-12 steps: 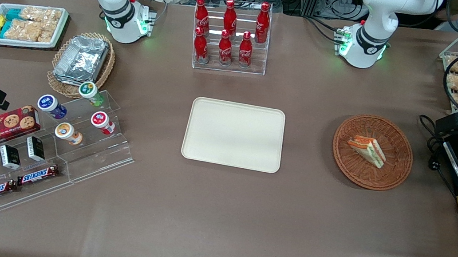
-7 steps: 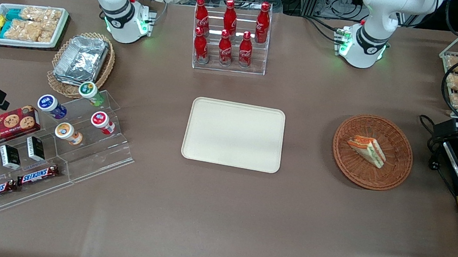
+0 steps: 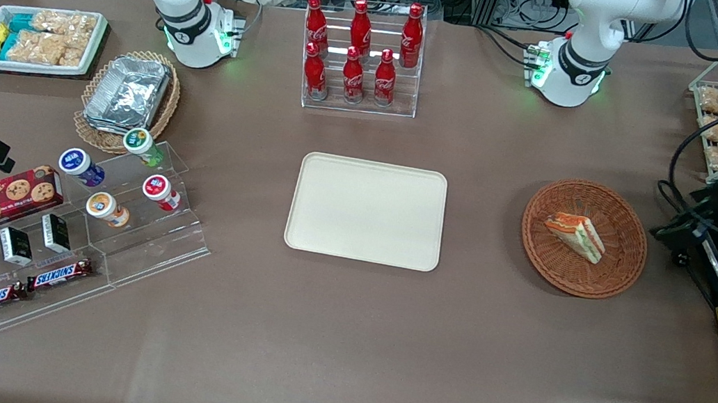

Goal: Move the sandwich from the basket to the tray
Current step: 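Move the left gripper over the wrapped sandwich in the wicker basket, then lower the left gripper and close it on the wrapped sandwich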

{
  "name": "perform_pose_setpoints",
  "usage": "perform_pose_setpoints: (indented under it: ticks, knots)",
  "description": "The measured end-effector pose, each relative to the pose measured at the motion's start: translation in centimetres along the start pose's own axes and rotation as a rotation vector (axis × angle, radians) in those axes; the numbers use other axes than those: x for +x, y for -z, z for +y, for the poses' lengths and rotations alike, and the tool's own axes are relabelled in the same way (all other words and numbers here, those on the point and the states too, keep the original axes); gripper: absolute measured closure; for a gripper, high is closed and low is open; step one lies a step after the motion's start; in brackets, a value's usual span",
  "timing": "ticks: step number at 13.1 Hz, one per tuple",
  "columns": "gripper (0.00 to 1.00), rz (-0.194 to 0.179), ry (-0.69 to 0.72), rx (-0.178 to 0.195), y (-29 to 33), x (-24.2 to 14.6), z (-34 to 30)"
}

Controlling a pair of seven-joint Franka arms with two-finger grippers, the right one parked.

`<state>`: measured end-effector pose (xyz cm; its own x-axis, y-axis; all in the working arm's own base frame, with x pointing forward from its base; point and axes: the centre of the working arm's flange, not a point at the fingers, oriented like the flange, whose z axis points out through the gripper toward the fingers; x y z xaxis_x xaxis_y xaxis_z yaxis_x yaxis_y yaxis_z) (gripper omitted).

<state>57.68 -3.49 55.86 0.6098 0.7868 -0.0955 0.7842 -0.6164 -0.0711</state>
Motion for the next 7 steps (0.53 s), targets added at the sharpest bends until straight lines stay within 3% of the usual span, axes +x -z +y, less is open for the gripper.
perform_pose_setpoints:
  ticks: [4,7]
  knots:
    - [0.00,0.030,0.223,-0.042,-8.6,-2.0,-2.0]
    - [0.00,0.046,0.304,-0.067,-14.5,-3.0,-3.6]
